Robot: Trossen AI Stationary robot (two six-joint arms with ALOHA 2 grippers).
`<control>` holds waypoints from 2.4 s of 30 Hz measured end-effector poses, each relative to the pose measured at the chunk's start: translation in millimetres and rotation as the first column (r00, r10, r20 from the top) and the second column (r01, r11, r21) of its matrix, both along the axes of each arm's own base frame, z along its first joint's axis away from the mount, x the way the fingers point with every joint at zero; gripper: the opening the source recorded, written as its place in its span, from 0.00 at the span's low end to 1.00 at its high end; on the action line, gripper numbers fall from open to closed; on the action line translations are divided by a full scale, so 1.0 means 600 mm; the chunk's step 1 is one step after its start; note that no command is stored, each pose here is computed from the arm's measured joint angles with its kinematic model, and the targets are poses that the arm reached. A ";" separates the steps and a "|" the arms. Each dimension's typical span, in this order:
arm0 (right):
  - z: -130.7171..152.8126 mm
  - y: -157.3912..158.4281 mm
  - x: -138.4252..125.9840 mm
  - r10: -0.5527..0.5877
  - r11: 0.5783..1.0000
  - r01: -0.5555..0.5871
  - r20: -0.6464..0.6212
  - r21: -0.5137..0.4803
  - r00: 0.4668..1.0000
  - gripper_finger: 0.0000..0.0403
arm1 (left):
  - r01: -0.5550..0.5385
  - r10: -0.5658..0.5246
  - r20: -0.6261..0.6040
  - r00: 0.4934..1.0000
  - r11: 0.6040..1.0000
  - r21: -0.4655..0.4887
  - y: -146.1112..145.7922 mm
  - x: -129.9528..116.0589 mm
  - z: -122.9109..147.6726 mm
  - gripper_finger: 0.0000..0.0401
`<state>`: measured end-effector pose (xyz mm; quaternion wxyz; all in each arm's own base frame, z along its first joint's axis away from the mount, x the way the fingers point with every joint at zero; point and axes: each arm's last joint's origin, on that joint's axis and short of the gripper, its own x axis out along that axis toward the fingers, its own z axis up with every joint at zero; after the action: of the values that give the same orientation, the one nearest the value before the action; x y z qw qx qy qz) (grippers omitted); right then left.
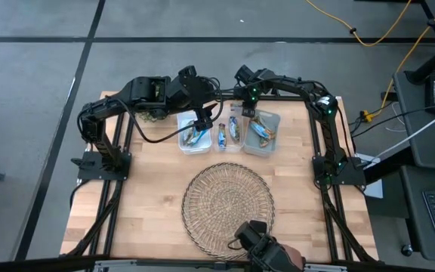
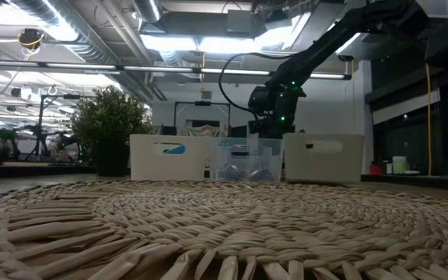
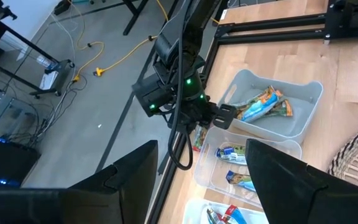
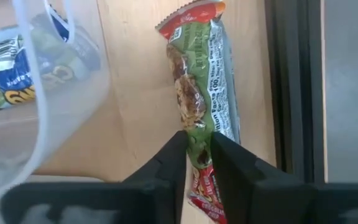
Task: Pick and place Granola Bars by type
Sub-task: Put the red granola bar into the white bin
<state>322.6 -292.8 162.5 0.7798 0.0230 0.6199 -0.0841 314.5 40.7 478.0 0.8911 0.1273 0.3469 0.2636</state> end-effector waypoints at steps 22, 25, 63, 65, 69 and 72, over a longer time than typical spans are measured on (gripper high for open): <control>0.015 0.003 -0.002 -0.003 1.000 0.004 0.012 -0.017 1.000 0.03 | -0.004 0.004 0.004 1.000 1.000 -0.004 0.000 0.000 0.000 0.59; 0.029 0.004 -0.003 -0.003 0.999 0.004 0.029 -0.033 1.000 0.02 | -0.006 0.006 0.005 1.000 1.000 -0.004 0.001 0.000 0.000 0.59; 0.035 0.004 0.009 0.090 0.990 -0.083 0.050 -0.117 0.995 0.40 | 0.010 -0.010 0.016 1.000 1.000 -0.009 0.003 0.001 0.002 0.59; 0.035 0.004 0.009 0.089 0.990 -0.083 0.049 -0.111 0.995 0.39 | 0.010 -0.010 0.016 1.000 1.000 -0.009 0.003 0.001 0.002 0.59; 0.032 0.011 0.004 0.102 0.994 -0.100 0.032 -0.051 0.994 0.38 | 0.006 -0.006 0.016 1.000 1.000 -0.009 0.005 0.001 0.002 0.59; 0.028 0.014 0.001 0.116 0.993 -0.115 0.020 -0.039 0.993 0.38 | 0.003 -0.003 0.016 1.000 1.000 -0.009 0.007 0.001 0.002 0.59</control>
<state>323.2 -284.5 179.1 0.7904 -0.0265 0.6099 -0.0503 314.9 44.6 479.1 0.8947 0.1218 0.3409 0.2618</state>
